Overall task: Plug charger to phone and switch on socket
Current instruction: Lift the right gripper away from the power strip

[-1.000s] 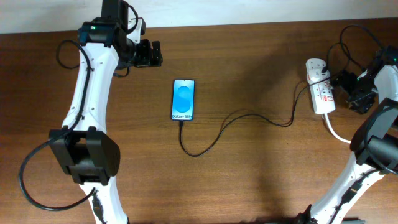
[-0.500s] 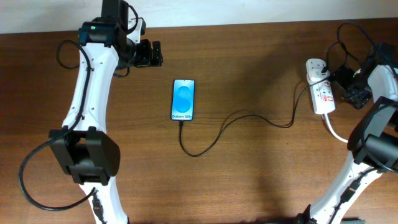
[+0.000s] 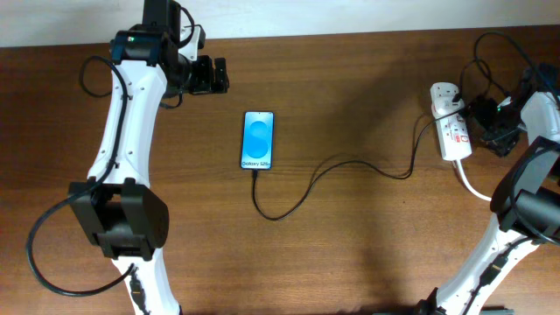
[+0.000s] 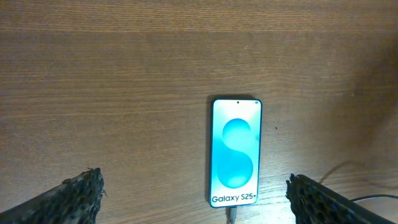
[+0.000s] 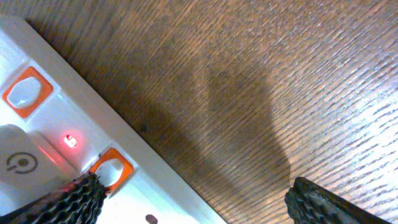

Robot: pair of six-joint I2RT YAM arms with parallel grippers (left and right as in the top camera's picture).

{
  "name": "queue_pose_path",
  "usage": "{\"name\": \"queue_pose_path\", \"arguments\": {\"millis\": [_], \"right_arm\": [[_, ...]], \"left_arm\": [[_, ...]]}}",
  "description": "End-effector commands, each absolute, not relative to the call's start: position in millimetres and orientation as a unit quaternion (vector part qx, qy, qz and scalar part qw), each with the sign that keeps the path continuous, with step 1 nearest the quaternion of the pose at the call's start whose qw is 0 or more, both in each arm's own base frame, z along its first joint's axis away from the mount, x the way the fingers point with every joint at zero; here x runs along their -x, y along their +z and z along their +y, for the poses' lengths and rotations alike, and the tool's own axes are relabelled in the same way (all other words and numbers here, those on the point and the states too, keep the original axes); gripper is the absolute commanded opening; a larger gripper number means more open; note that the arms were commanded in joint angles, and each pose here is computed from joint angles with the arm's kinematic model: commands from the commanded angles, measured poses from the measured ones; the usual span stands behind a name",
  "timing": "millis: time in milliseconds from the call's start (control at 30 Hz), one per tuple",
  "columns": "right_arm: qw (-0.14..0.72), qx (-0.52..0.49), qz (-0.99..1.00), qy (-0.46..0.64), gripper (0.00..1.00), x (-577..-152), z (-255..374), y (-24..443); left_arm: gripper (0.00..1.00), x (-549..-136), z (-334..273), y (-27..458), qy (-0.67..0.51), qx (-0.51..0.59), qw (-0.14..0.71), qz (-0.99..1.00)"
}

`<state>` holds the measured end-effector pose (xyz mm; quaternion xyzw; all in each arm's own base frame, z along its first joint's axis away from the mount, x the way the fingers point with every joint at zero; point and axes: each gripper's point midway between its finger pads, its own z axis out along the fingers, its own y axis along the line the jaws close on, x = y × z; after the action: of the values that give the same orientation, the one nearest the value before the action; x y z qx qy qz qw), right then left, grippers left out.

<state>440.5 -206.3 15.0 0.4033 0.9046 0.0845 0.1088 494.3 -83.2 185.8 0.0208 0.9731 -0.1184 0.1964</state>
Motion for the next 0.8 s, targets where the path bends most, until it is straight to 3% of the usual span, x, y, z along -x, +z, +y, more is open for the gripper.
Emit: {"name": "queue_pose_path", "arguments": {"millis": [0, 200, 400, 667, 767], "right_arm": [[0.055, -0.385, 0.916, 0.099, 0.98, -419.0, -181.8, 3.5], [0.106, -0.405, 0.904, 0.089, 0.98, -390.2, -180.9, 115.2], [0.175, -0.387, 0.902, 0.084, 0.98, -324.1, -135.6, 232.1], [0.316, -0.288, 0.897, 0.115, 0.98, -226.9, -29.8, 270.6], [0.284, -0.294, 0.906, 0.115, 0.98, -200.4, -21.6, 262.1]], "left_arm": [[0.99, -493.8, -85.4, 180.5, -0.123, -0.024, 0.190, 0.974], [0.99, -493.6, -85.4, 180.3, -0.123, -0.024, 0.189, 0.974], [0.99, -493.6, -85.2, 180.3, -0.123, -0.024, 0.189, 0.974], [0.99, -493.6, -85.2, 180.3, -0.123, -0.024, 0.189, 0.974], [0.99, -493.6, -85.2, 180.3, -0.123, -0.024, 0.189, 0.974]]}}
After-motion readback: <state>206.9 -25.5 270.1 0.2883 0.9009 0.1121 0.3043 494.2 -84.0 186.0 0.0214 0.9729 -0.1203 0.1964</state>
